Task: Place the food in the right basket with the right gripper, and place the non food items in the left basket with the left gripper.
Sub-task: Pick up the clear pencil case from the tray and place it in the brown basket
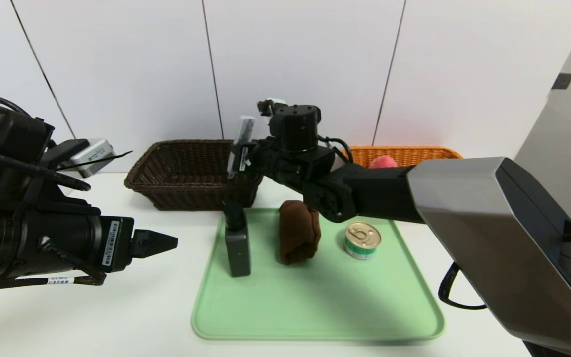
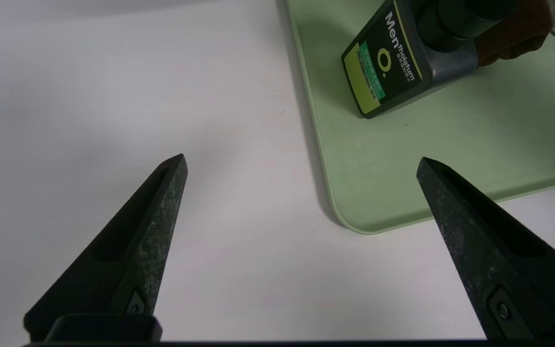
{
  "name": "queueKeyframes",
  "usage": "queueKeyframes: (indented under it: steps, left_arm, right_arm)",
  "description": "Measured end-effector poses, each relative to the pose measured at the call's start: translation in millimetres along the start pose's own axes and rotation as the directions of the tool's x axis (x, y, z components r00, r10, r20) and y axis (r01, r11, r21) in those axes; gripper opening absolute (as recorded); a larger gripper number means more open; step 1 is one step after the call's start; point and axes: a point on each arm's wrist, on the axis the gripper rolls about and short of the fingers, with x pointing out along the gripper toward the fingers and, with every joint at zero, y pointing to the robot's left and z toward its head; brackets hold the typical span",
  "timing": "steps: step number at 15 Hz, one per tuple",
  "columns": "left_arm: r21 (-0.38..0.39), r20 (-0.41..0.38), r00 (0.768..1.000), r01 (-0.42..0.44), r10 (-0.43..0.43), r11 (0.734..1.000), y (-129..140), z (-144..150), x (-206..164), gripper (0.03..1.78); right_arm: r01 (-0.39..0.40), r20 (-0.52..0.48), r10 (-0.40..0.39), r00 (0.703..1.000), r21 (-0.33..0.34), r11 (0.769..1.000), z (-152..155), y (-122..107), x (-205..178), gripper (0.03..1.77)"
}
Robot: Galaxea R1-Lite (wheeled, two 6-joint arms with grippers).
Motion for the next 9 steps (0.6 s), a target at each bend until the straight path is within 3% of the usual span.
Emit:
queueKeyframes:
  steps: [6,9]
  left_arm:
    - [0.002,-0.011,1.0,-0.005,0.005,1.0,0.0,-2.0,2.2,1.69]
    - [0.008,-0.012,1.0,0.001,0.0,1.0,-1.6,-2.7,2.0,1.69]
  right_arm:
    - [-0.003,-0.023,0.003,1.0,0.0,1.0,-10.6,-3.4,4.9,0.54]
    - [-0.001,-0.023,0.001,1.0,0.001,1.0,-10.9,-3.9,5.2,0.85]
